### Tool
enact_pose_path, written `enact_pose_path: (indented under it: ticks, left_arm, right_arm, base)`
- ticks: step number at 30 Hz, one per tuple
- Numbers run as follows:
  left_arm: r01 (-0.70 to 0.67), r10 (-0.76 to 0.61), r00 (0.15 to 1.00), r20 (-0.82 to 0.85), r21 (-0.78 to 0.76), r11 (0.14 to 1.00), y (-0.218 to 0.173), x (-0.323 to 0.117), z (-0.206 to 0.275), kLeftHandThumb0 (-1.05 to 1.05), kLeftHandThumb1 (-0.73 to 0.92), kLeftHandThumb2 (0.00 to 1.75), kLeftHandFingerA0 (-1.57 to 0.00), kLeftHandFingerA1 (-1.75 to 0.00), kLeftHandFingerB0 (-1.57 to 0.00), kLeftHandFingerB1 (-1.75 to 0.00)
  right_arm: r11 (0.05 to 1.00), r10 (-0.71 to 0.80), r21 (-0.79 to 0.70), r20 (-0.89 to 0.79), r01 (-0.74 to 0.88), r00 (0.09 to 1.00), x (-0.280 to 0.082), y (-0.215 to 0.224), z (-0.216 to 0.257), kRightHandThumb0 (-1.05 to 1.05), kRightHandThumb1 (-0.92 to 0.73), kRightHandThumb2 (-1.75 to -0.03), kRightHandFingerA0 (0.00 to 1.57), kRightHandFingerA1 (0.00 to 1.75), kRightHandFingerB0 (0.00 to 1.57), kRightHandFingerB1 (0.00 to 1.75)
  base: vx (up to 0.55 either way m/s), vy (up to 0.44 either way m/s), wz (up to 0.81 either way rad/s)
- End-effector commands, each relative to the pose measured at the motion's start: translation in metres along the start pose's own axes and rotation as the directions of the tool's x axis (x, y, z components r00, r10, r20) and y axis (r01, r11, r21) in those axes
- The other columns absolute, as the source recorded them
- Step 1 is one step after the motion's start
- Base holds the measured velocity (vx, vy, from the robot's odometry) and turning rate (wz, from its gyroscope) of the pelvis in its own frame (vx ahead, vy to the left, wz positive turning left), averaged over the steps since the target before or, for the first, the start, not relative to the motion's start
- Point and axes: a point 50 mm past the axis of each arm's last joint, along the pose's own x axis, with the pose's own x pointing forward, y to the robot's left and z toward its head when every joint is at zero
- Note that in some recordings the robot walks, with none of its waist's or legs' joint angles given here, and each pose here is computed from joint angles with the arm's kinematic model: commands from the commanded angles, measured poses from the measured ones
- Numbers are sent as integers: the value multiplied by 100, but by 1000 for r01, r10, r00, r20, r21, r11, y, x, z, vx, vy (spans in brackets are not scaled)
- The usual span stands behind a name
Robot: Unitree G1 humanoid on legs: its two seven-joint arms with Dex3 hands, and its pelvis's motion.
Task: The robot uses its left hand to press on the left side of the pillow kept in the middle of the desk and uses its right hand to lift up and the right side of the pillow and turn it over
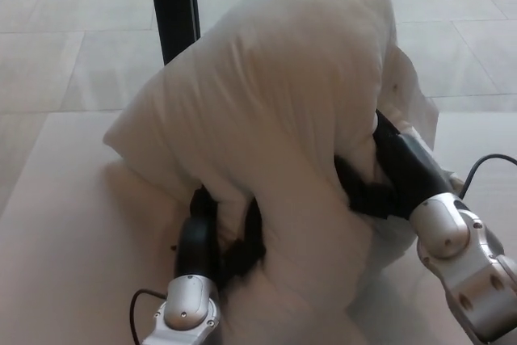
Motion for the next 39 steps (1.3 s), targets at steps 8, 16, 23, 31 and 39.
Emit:
enact_pose_path:
  ticks: [8,16,23,31,39]
  left_arm:
    - [225,-403,808,-430,-407,885,-115,-66,-104,-93,51,85,-15,-52,0,0]
    - [295,-425,801,-421,-340,893,-111,-63,-102,-80,43,78,-9,-51,0,0]
    - [424,-405,876,-261,20,905,-81,-48,-67,-73,80,64,-13,-56,0,0]
    - [6,-97,969,-226,-375,927,37,-37,-32,-68,53,80,-6,-50,0,0]
    - [-193,170,981,-92,-453,870,161,-47,13,-79,46,84,0,-35,0,-11]
  right_arm:
    - [462,857,-396,-33,-794,515,-92,202,15,-67,-56,-57,26,101,65,50]
    - [622,774,-288,88,-728,627,-83,179,21,-67,-58,-57,25,95,56,57]
    - [862,502,-90,281,-499,818,-50,70,38,-66,-62,-59,18,81,39,54]
    - [864,-250,487,202,124,947,-49,-127,2,-54,-60,-59,56,69,46,40]
    - [807,-353,435,-187,399,917,-107,-211,-103,-47,-63,-58,47,49,46,40]
  base:
    - [0,0,0]
    - [0,0,0]
    - [0,0,0]
    - [0,0,0]
    - [0,0,0]
